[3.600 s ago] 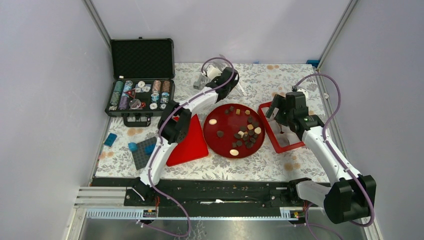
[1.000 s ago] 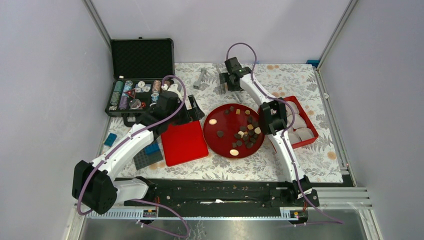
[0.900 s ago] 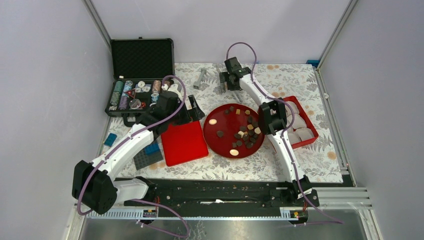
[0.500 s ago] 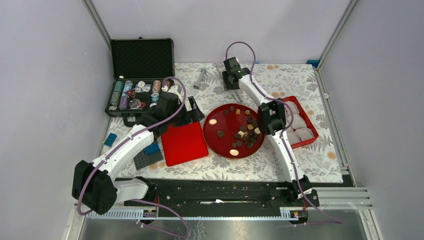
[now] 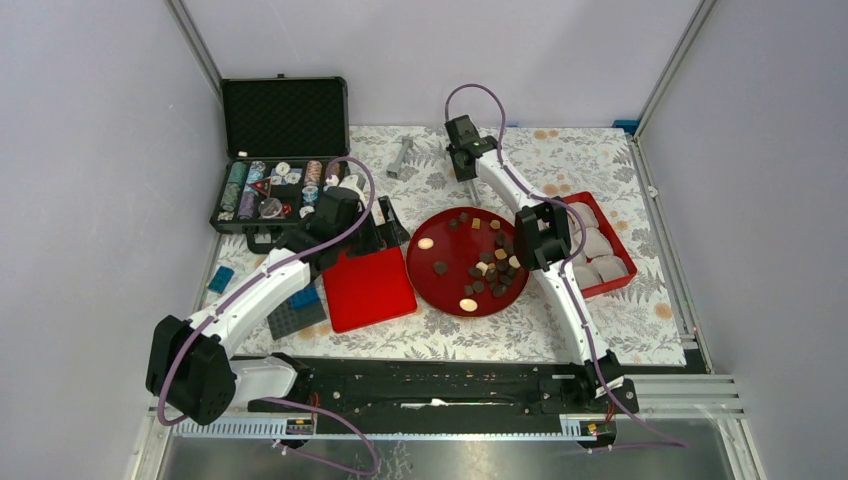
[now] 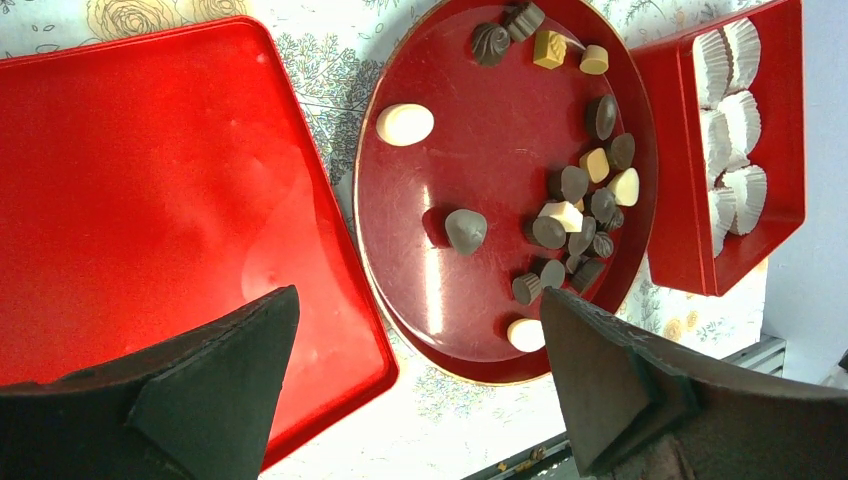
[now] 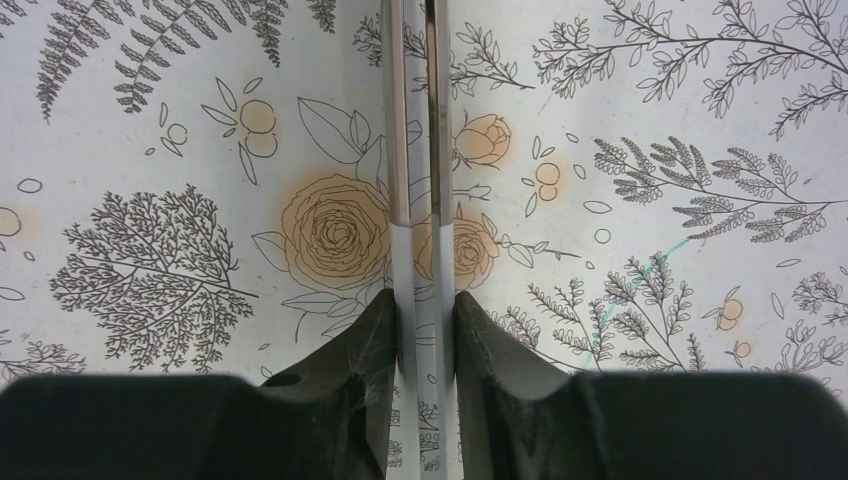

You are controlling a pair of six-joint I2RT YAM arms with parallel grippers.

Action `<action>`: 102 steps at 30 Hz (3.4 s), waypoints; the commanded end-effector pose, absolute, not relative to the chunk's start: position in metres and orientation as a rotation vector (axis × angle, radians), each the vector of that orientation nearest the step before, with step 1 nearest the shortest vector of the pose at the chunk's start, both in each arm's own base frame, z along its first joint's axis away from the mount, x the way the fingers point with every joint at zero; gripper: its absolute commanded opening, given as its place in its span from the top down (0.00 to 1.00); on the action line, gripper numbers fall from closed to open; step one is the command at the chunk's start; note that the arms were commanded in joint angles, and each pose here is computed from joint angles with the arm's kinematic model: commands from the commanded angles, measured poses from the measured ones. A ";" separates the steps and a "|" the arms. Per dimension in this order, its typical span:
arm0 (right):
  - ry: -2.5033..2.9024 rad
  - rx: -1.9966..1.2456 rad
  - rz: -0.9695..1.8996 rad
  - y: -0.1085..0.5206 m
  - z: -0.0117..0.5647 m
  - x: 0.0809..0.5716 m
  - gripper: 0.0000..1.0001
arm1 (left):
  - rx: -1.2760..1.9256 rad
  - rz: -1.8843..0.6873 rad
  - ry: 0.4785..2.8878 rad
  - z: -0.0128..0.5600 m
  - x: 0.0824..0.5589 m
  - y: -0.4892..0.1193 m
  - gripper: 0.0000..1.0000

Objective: Pack the chocolate

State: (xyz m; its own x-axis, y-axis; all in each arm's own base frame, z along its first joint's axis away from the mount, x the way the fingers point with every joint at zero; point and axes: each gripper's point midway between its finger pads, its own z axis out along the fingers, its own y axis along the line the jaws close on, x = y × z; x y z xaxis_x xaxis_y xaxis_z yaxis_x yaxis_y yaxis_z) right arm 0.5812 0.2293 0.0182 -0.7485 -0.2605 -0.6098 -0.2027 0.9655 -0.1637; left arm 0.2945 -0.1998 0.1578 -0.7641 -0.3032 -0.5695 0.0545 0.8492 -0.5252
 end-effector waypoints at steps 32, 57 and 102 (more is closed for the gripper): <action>2.319 -0.138 -0.042 0.166 0.173 0.460 0.78 | -0.122 -0.691 2.314 0.159 0.301 -0.202 0.01; 2.294 -0.061 0.241 0.148 0.234 0.346 0.75 | -0.049 -0.522 2.318 0.168 0.319 -0.188 0.01; 2.796 -0.322 0.253 0.153 0.178 0.181 0.49 | -0.023 -0.311 2.283 0.182 0.333 -0.155 0.01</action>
State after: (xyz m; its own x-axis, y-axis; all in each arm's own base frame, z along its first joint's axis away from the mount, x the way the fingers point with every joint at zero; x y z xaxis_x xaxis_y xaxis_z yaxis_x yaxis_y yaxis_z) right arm 0.1810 0.1428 0.1717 -0.9310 -0.1733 -0.3213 -0.2221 0.9674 0.1218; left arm 0.3253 -0.1537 0.1703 -0.7013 -0.1033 -0.7053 0.0806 0.9716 -0.2225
